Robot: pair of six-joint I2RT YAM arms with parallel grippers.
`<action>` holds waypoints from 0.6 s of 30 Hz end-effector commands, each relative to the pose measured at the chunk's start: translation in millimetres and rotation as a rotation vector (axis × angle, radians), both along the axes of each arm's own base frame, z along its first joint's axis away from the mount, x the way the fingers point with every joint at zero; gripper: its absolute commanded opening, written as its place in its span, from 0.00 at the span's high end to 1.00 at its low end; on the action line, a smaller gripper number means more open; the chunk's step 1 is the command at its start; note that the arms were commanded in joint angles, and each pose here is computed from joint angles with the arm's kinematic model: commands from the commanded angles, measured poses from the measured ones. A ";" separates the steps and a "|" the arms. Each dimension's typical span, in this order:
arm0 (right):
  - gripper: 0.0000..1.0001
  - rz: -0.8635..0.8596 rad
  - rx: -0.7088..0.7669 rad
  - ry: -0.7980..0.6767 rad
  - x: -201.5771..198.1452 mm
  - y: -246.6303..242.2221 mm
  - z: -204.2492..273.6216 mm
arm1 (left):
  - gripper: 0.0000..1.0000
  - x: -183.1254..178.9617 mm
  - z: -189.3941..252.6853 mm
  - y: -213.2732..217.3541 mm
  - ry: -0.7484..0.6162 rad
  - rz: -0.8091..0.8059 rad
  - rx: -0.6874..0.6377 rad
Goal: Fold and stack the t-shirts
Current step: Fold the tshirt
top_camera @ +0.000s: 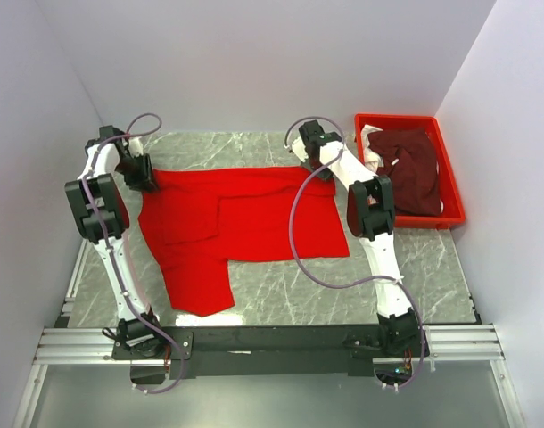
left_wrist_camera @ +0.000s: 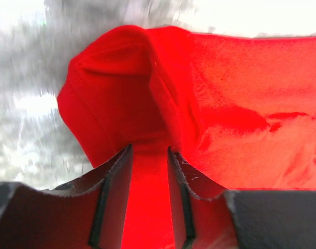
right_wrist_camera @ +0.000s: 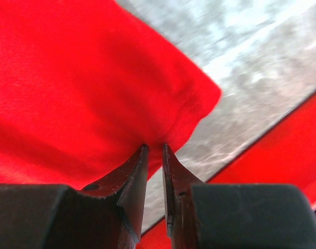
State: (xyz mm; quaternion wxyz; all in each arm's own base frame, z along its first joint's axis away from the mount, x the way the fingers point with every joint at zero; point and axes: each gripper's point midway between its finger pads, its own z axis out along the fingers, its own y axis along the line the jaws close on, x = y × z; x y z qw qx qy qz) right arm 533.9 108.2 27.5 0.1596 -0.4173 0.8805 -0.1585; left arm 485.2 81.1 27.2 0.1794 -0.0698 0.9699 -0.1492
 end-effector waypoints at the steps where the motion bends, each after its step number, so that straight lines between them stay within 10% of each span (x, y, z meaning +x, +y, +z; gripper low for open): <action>1: 0.75 0.001 -0.050 -0.145 35.5 -0.2 10.5 | 0.59 23.9 3.3 1.9 -0.060 -0.006 -0.013; 5: 0.69 0.004 0.010 -0.230 44.1 12.1 56.4 | 0.45 35.7 55.1 -6.5 -0.182 -0.092 -0.043; 10: 0.34 0.073 0.173 -0.269 -1.1 25.8 146.2 | 0.29 0.8 139.7 -14.6 -0.329 -0.240 0.006; 18: 0.13 0.214 0.288 0.055 -147.2 19.0 136.2 | 0.20 -164.0 129.1 -58.7 -0.232 -0.697 -0.046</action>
